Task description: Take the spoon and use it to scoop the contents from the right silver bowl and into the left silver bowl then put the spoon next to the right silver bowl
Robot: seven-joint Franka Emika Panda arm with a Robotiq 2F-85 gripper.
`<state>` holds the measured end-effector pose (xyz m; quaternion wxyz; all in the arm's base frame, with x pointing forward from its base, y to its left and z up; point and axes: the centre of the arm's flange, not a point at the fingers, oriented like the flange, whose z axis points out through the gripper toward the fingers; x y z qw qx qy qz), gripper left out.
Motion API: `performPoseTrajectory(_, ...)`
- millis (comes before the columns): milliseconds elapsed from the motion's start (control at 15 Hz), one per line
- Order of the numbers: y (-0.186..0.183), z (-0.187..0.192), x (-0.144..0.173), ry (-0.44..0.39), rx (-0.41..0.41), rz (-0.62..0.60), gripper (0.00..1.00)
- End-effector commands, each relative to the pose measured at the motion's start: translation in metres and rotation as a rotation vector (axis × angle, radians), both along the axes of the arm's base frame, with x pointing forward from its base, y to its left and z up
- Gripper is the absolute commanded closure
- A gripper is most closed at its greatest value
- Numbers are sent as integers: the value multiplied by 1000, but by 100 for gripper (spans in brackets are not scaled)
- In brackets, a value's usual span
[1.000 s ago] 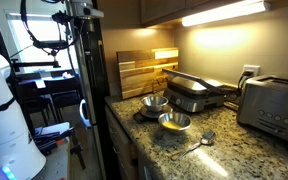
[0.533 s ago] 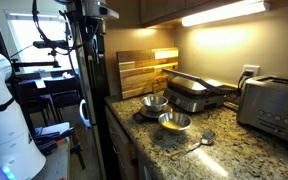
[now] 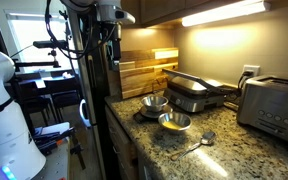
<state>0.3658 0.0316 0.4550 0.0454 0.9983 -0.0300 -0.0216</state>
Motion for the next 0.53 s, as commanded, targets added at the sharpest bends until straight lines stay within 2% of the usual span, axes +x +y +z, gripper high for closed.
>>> performPoseTrajectory(0,1,1,0,-1,-1,3,0)
performPoseTrajectory(133,2,1,0,-3,-2,4,0)
performPoseTrajectory(267,-21,2,4,12,11,24,0)
performPoseTrajectory(467,-63,-4,15,-10,3,61,0)
